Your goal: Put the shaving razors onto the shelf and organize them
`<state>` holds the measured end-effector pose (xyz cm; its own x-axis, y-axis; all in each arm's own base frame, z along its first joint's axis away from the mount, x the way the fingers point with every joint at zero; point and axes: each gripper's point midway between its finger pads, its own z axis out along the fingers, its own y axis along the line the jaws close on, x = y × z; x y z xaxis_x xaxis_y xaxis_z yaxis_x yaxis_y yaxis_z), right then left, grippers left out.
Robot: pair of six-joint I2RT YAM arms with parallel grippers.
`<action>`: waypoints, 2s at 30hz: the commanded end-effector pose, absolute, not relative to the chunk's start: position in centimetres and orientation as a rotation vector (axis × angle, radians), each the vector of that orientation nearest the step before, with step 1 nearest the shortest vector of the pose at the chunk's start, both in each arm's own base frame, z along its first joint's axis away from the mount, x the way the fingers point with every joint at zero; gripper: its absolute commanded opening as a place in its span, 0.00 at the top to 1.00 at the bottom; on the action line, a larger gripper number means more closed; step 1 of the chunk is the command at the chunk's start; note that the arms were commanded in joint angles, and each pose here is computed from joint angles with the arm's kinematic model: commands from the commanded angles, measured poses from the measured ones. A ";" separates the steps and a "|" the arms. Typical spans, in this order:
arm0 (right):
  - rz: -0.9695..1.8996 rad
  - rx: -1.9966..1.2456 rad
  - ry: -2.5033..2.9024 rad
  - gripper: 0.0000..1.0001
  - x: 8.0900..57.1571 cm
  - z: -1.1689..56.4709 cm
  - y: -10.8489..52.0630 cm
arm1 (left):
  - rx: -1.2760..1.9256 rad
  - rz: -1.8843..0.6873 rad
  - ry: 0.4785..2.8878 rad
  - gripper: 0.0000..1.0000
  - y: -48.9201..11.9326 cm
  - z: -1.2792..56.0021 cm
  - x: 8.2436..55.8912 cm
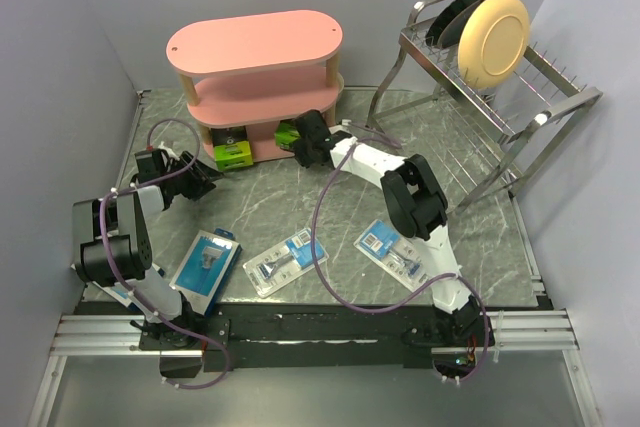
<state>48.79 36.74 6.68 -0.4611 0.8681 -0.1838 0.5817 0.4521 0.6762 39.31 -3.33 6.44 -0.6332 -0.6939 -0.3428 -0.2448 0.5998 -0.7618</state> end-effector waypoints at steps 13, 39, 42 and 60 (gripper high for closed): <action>0.690 1.232 2.087 0.80 50.1 8.7 35.6 | -0.727 -0.962 2.144 0.45 -3.4 7.5 40.7; 0.600 1.236 2.085 1.00 48.5 10.5 30.3 | -0.717 -0.971 2.100 0.45 -3.4 8.4 40.8; 0.583 1.228 2.084 1.00 48.6 10.6 29.5 | -0.721 -0.978 2.094 0.45 -3.5 8.5 40.6; 0.538 1.192 2.029 1.00 50.5 12.0 26.6 | -0.723 -0.982 2.088 0.44 -3.6 8.3 41.0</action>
<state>48.10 29.66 6.71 -0.4405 0.8486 -0.2931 0.6176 0.5234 0.5871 40.24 -3.51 6.87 -0.6105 -0.7245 -0.3200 -0.2379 0.5531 -0.7984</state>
